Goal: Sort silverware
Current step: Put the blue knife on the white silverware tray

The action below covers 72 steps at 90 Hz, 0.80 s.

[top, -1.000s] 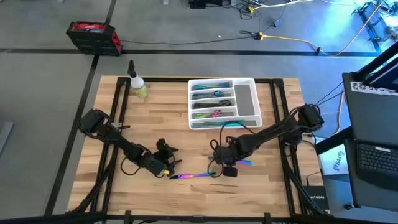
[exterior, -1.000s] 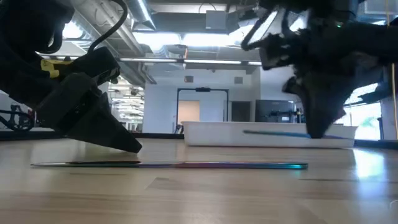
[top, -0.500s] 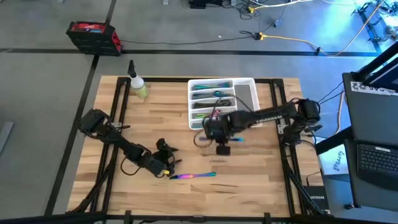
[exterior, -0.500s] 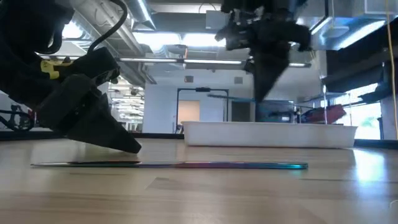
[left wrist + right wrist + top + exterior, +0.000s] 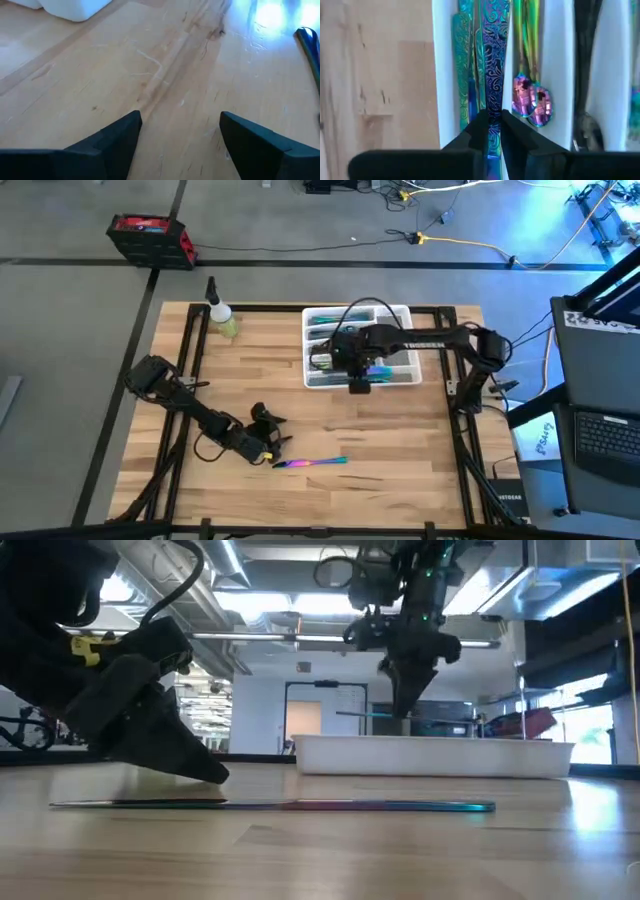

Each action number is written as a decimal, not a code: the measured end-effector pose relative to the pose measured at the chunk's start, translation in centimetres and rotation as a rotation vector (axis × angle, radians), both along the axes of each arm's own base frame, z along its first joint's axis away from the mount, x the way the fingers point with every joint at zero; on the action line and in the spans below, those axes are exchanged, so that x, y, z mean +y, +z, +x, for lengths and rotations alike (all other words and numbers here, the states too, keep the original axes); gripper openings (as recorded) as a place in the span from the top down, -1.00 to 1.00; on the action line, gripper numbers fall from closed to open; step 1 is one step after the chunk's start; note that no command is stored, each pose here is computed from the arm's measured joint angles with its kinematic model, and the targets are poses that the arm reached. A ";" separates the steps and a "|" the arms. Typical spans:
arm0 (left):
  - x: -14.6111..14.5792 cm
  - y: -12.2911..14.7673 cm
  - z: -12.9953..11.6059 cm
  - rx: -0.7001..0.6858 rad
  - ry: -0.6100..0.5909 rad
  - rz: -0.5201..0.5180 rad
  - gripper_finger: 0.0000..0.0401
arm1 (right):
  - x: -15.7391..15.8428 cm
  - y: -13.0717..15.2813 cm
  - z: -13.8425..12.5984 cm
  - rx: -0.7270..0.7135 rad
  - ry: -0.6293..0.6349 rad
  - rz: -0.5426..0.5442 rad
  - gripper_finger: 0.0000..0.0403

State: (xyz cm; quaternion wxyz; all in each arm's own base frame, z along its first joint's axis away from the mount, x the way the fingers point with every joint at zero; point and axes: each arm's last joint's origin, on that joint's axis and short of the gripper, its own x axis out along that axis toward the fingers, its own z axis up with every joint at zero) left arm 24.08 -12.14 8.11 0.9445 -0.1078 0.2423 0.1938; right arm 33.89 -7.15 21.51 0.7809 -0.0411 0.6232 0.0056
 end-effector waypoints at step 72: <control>0.0 0.0 0.0 -0.003 0.005 -0.009 -0.31 | 2.2 -2.8 2.0 0.005 0.005 0.006 0.20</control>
